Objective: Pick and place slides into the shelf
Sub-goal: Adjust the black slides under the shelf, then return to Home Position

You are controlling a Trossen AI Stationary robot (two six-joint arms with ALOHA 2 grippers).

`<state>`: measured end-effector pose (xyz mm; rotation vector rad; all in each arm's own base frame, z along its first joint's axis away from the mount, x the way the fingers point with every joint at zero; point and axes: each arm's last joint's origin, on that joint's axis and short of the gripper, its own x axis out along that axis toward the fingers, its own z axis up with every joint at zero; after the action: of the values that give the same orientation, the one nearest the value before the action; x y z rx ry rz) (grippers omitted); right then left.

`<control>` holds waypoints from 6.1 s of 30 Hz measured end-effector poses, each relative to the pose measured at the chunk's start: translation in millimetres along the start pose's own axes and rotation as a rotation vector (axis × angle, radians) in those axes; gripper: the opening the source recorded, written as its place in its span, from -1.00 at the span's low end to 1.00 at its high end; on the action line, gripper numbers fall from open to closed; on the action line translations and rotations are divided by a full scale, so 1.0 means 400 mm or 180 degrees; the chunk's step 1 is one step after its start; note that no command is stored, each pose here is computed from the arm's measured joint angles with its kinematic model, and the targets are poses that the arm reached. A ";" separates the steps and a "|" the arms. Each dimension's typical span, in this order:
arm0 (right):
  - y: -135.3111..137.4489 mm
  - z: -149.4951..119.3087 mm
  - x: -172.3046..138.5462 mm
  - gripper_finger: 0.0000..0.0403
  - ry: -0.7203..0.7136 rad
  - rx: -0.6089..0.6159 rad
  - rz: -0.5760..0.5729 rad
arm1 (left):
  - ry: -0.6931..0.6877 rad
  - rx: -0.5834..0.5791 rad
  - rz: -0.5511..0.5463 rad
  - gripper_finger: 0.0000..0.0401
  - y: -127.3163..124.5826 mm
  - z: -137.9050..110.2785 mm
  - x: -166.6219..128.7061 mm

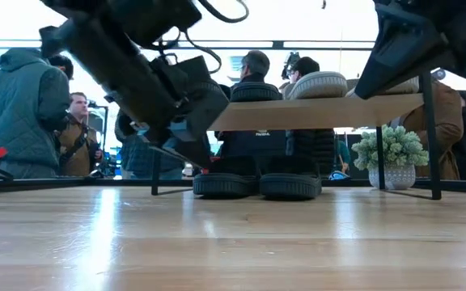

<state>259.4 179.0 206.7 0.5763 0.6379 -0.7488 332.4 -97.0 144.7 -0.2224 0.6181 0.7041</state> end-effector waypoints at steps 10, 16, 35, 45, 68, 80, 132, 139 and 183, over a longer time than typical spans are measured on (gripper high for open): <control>-0.010 0.000 0.000 -0.96 -0.0011 -0.0097 -0.0101 | 0.0082 0.0033 0.0127 -0.99 0.038 0.029 0.045; -0.011 0.005 0.005 -0.96 -0.0015 -0.0088 -0.0129 | 0.0020 -0.0155 0.0011 -0.99 0.055 0.017 0.067; -0.013 0.007 0.007 -0.96 -0.0004 -0.0118 -0.0154 | -0.0099 -0.0028 -0.0278 -0.99 0.057 0.026 -0.003; -0.022 0.004 0.010 -0.96 -0.0002 -0.0187 -0.0218 | 0.0088 0.0034 -0.0507 -0.99 0.036 -0.012 0.022; -0.029 -0.009 0.022 -0.96 0.0186 -0.0134 -0.0193 | 0.0136 0.0274 -0.0513 -0.99 0.032 -0.029 0.014; -0.014 -0.018 0.189 -0.96 0.0111 0.0120 0.0136 | -0.0220 0.0442 -0.0536 -0.99 0.026 0.001 -0.143; -0.018 0.167 -0.213 -0.96 0.0006 0.0129 0.1806 | -0.1142 -0.0400 -0.1793 -0.99 0.130 0.285 -0.459; -0.019 0.179 -0.347 -0.96 -0.0838 -0.0319 0.2421 | -0.1404 -0.0385 -0.2107 -0.99 0.155 0.298 -0.488; -0.443 0.169 -0.047 -0.96 -0.2019 -0.0692 0.3119 | -0.1873 -0.0541 -0.1650 -1.00 0.611 0.141 -0.457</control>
<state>135.1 35.2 221.8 0.3490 -0.1831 0.0890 87.1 9.6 302.4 -0.3019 -0.0708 0.2888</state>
